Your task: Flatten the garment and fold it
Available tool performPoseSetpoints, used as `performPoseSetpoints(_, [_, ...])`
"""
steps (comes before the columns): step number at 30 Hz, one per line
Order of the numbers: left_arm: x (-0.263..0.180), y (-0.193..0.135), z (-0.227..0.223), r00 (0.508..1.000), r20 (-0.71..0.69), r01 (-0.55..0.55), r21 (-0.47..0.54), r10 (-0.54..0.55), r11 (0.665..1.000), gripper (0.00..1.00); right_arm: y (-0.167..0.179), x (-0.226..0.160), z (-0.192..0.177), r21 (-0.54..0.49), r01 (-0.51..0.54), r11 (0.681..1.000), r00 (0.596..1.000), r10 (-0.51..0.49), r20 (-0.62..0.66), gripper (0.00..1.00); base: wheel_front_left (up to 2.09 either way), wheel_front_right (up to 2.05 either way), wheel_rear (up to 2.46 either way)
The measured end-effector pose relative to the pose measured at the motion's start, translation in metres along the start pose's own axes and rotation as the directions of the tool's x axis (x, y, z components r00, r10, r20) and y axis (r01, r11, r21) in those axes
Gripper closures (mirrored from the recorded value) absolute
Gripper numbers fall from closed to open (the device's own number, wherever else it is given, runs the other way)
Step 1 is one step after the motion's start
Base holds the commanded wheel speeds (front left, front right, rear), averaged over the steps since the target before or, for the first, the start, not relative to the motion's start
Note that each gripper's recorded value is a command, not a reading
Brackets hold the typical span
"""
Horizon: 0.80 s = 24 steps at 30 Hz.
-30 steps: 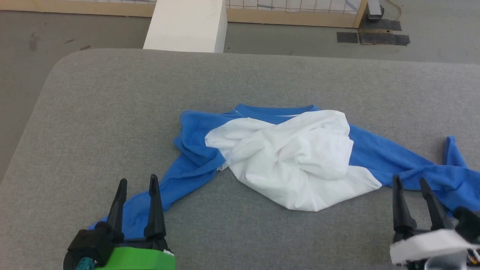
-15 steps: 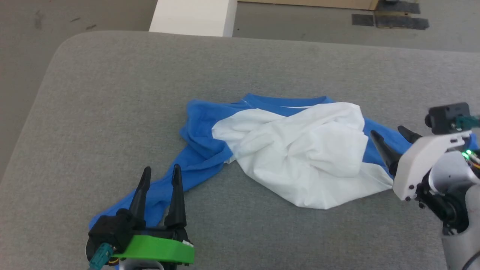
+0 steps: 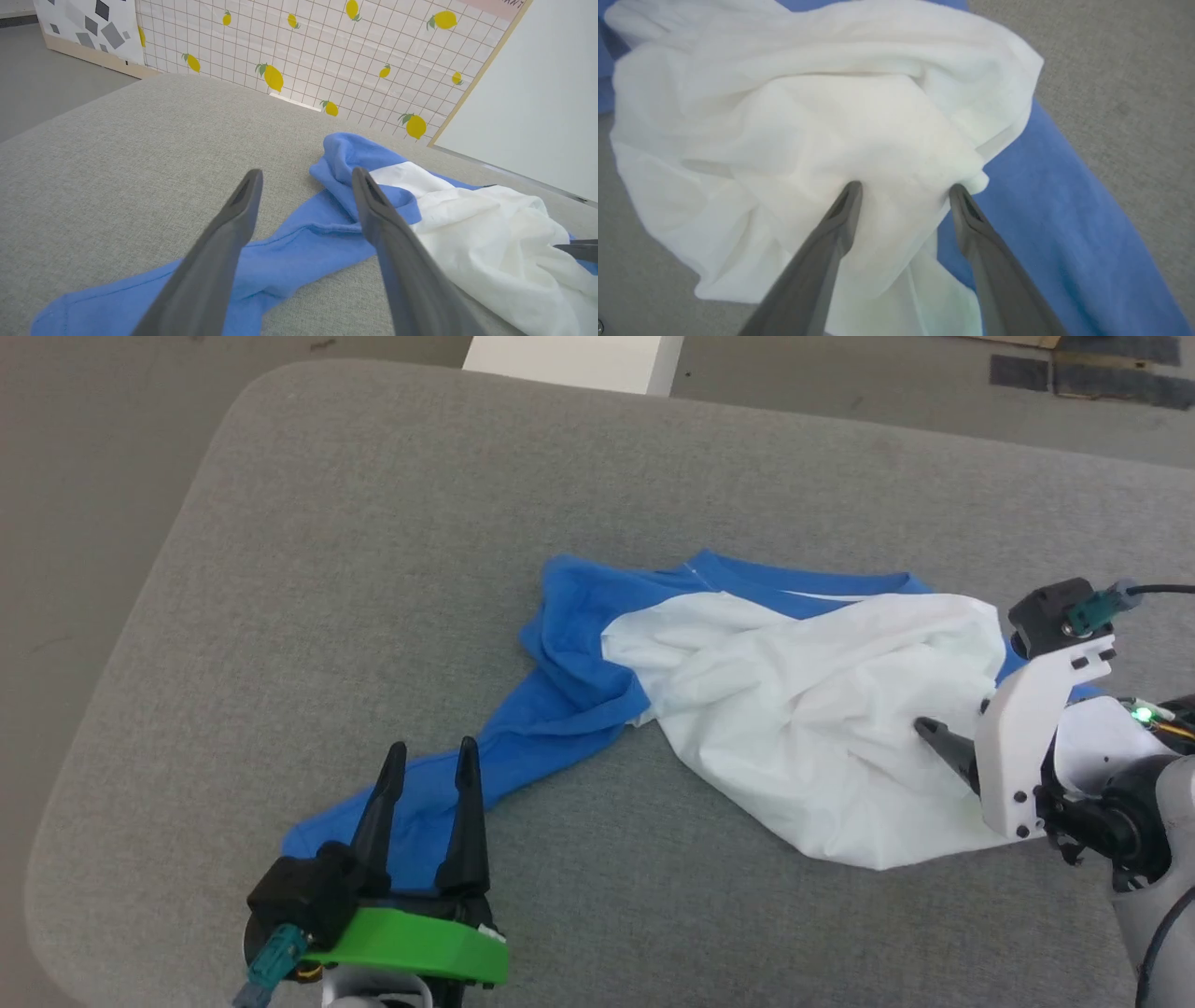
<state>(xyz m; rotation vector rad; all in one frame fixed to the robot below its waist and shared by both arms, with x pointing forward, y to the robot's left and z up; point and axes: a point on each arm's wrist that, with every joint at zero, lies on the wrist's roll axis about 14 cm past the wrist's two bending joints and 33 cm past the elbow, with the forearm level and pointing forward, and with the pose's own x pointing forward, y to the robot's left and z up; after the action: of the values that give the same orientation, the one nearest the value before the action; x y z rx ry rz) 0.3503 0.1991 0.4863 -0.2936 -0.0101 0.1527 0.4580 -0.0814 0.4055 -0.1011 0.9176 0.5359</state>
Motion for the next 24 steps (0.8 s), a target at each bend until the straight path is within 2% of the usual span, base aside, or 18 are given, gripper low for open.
performPoseSetpoints(1, [0.0, 0.0, -0.001, 1.0, -0.002, -0.001, -0.002, 0.001, 1.0, 0.0, 0.0, 0.004, -0.003, -0.001, -0.002, 1.0, 1.0, 0.001, -0.011, 0.64, 0.0, 0.0, 0.0])
performPoseSetpoints(2, [0.001, 0.0, -0.001, 1.0, -0.004, -0.003, -0.002, 0.003, 1.0, 0.0, 0.0, 0.007, -0.004, -0.004, -0.003, 1.0, 1.0, 0.003, -0.018, 0.64, 0.0, 0.0, 0.0])
performPoseSetpoints(3, [0.001, 0.001, -0.002, 1.0, -0.007, -0.006, -0.008, 0.006, 1.0, 0.0, 0.0, 0.01, -0.005, -0.006, -0.004, 1.0, 1.0, 0.003, -0.019, 1.0, 0.0, 0.0, 0.0])
performPoseSetpoints(6, [0.001, 0.005, -0.003, 1.0, -0.011, -0.021, -0.018, 0.021, 1.0, 0.0, -0.003, 0.015, 0.0, 0.003, 0.003, 1.0, 1.0, -0.003, 0.002, 1.0, 0.0, 0.0, 0.0])
performPoseSetpoints(10, [-0.001, 0.007, -0.003, 1.0, -0.011, -0.029, -0.017, 0.029, 0.999, 0.0, -0.009, 0.009, 0.023, 0.03, 0.016, 0.999, 0.995, -0.019, 0.102, 1.0, 0.0, 0.0, 0.0])
performPoseSetpoints(16, [-0.006, 0.007, 0.005, 1.0, 0.013, -0.023, -0.014, 0.023, 1.0, 0.0, 0.004, -0.032, 0.083, 0.034, -0.024, 0.999, 0.945, 0.012, 0.328, 1.0, 0.0, 0.0, 0.0])
performPoseSetpoints(20, [-0.012, 0.005, 0.009, 1.0, 0.028, -0.014, -0.023, 0.014, 1.0, 0.0, 0.038, -0.069, 0.108, -0.013, -0.109, 0.994, 0.893, 0.104, 0.439, 1.0, 0.0, 0.0, 0.0])
performPoseSetpoints(24, [-0.018, 0.005, 0.015, 0.999, 0.046, -0.003, -0.028, 0.004, 1.0, 0.0, 0.097, -0.091, 0.086, -0.037, -0.286, 0.958, 0.868, 0.275, 0.414, 1.0, 0.0, 0.0, 0.0])
